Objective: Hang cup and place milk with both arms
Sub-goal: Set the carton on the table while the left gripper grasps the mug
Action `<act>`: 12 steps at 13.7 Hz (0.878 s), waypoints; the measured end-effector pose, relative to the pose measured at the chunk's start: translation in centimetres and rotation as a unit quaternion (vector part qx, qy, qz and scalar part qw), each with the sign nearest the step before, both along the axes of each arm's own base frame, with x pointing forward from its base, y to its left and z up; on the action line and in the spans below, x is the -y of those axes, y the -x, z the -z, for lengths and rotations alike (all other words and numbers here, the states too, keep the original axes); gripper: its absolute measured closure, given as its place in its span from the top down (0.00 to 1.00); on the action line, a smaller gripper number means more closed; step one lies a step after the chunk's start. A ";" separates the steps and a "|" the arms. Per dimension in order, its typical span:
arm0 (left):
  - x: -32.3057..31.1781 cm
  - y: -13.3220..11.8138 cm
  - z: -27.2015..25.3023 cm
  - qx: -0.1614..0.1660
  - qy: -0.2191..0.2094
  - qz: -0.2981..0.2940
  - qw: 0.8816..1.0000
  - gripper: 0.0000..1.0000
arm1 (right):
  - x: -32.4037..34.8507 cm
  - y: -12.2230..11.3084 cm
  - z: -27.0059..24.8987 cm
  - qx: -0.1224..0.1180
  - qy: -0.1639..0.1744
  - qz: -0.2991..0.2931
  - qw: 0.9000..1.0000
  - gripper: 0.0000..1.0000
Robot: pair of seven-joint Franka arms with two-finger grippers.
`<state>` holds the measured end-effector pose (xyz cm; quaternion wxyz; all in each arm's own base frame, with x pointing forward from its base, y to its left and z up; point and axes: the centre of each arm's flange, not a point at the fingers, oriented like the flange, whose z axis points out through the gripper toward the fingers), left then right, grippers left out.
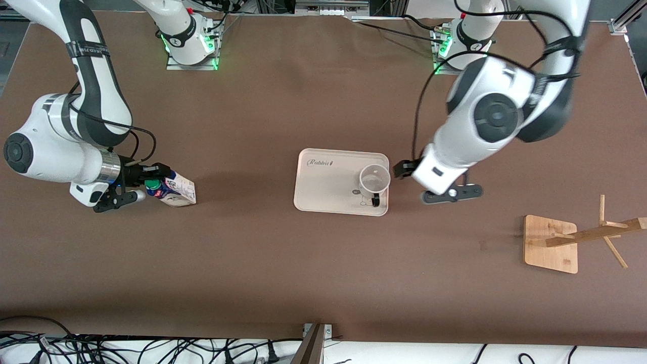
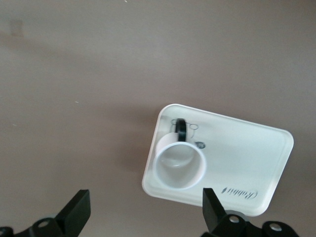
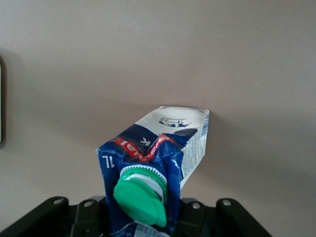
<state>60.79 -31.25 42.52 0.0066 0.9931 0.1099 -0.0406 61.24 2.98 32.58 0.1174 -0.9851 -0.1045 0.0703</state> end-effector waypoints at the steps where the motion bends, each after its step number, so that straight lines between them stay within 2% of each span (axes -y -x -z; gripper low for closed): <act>1: 2.7 0.9 1.5 0.016 -0.030 -0.015 0.999 1.00 | 0.0 0.1 0.1 -0.001 0.002 0.011 1.000 0.21; 4: 8.0 3.2 5.1 0.054 -0.086 -0.030 0.994 1.00 | -0.6 0.0 0.0 -0.006 0.009 0.054 0.998 0.21; 6: 9.5 2.9 7.8 0.083 -0.085 -0.012 0.993 1.00 | -1.0 0.0 0.0 -0.008 0.010 0.061 0.998 0.21; 9: 11.1 3.5 12.5 0.080 -0.081 0.006 0.993 1.00 | -1.0 0.1 0.2 -0.010 0.011 0.061 0.998 0.23; 12: 12.4 4.4 14.2 0.085 -0.095 0.023 0.992 1.00 | -0.9 0.3 0.5 -0.014 0.011 0.063 0.998 0.46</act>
